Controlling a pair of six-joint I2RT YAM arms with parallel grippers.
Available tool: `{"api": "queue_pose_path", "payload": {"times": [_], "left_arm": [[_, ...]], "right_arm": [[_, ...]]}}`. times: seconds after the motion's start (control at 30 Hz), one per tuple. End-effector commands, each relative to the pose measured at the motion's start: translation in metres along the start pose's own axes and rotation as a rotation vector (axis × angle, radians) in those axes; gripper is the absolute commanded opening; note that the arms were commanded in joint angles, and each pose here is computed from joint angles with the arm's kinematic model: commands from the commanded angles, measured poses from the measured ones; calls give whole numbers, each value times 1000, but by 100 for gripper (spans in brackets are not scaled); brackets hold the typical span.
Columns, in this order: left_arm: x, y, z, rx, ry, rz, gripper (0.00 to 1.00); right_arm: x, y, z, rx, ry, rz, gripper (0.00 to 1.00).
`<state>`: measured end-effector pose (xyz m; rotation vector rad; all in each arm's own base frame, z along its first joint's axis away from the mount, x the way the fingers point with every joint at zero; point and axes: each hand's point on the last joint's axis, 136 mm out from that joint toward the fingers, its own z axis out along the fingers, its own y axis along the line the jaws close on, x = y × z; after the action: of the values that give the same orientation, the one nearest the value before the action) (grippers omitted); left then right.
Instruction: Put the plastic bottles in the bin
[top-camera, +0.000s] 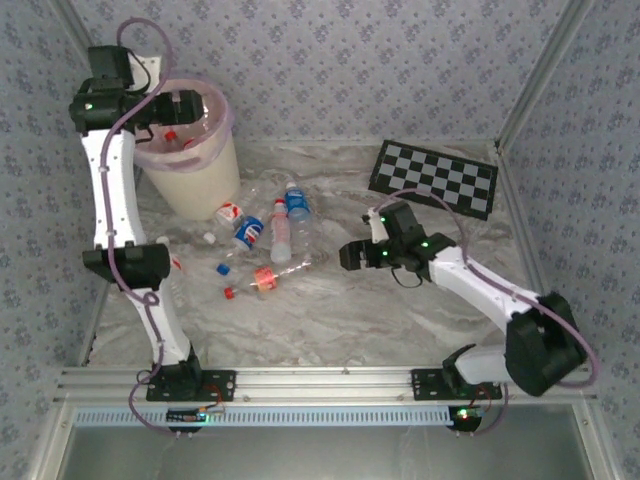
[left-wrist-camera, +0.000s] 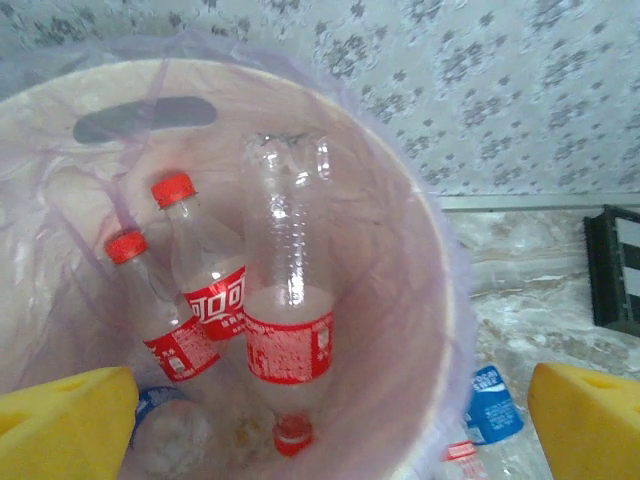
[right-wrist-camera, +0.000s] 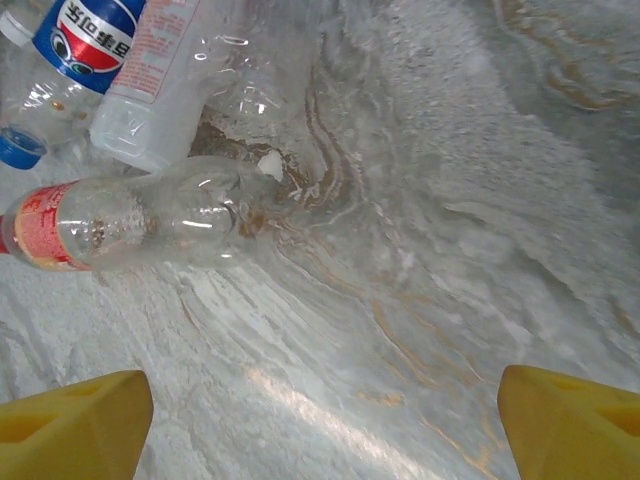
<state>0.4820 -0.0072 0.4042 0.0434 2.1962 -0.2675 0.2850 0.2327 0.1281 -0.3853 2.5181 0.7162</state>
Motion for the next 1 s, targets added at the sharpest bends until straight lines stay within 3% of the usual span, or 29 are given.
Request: {"api": "queue_pose_path", "payload": {"times": [0.0, 0.13, 0.27, 0.4, 0.63, 0.83, 0.97], "left_arm": [[0, -21, -44, 24, -55, -20, 100], [25, -56, -70, 103, -100, -34, 100], [76, -86, -78, 181, -86, -78, 99], [132, -104, -80, 238, -32, -142, 98], [212, -99, -71, 232, 5, -310, 96], [230, -110, -51, 345, -31, -453, 95], [225, -117, -34, 363, 2, -470, 94]], "right_arm": [[-24, 18, 19, -21, -42, 4, 90], [-30, 28, 57, -62, 2, 28, 83], [-39, 43, 86, -107, 28, 17, 80], [-52, 47, 102, -114, 33, 7, 85], [-59, 50, 132, -140, 63, 19, 91], [-72, 44, 150, -137, 59, 36, 86], [-74, 39, 151, -134, 65, 44, 73]]}}
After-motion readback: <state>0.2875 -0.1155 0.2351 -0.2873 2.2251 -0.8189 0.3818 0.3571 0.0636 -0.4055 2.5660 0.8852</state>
